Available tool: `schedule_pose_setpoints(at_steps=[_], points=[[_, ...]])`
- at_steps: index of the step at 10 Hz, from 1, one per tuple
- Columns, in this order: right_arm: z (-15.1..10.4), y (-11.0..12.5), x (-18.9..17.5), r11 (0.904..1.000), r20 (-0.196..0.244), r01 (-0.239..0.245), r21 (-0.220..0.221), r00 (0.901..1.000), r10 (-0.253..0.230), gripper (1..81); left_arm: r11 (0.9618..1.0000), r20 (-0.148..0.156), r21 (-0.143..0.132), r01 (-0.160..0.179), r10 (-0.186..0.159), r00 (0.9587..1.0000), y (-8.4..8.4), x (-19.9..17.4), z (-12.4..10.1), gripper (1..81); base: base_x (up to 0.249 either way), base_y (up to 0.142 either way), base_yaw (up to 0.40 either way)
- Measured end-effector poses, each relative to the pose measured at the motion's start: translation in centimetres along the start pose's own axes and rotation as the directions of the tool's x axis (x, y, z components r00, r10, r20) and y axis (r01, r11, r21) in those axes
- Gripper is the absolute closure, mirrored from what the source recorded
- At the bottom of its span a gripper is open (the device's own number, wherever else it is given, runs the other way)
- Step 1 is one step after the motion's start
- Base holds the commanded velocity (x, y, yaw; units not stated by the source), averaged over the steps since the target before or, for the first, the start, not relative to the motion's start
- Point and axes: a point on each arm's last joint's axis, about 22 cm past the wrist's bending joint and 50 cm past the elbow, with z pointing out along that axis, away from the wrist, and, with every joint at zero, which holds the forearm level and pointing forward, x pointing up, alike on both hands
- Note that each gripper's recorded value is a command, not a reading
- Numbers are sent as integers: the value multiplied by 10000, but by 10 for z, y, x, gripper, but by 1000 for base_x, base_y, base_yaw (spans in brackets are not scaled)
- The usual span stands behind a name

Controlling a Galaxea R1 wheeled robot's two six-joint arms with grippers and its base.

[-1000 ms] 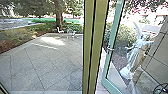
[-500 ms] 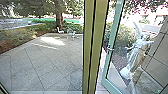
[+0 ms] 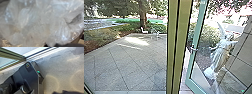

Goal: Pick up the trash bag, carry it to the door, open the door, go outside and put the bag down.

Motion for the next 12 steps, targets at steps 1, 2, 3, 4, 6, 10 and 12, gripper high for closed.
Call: schedule_pose_setpoints(at_steps=[1, 2, 3, 4, 6, 10, 12], points=[[20, -26, -21, 9989, 95, -37, 460, 9999, 33, 10, 10000, -52, 18, -12, 12, 10000, 0, 3, 0, 811, 0, 0, 0], [39, -56, -38, 9952, 66, -106, 971, 9999, 100, 10, 9999, -180, 145, -11, 14, 9998, -5, 6, -1, 811, 0, 0, 0], [55, -80, -63, 9903, 228, -253, 1367, 9995, 224, 10, 9996, -321, 266, -8, 17, 9995, -8, 9, -1, 811, 0, 0, 0], [64, -90, -88, 9874, 426, -385, 1534, 9986, 323, 10, 9996, -370, 297, -11, 22, 9993, -8, 11, -1, 811, 0, 0, 0], [82, -103, -113, 9845, 429, -546, 1664, 9979, 481, 10, 9993, -448, 365, -26, 42, 9990, -11, 16, -2, 811, 0, 0, 0], [122, -138, -130, 9857, 465, -443, 1628, 9982, 372, 10, 9983, -612, 553, 181, -147, 9980, -21, 19, -4, 811, 0, 0, 0], [136, -157, -127, 9874, 670, 93, 1578, 9976, -201, 10, 9953, -850, 560, 795, -746, 9936, -23, 8, -5, 811, 0, 0, 0]])
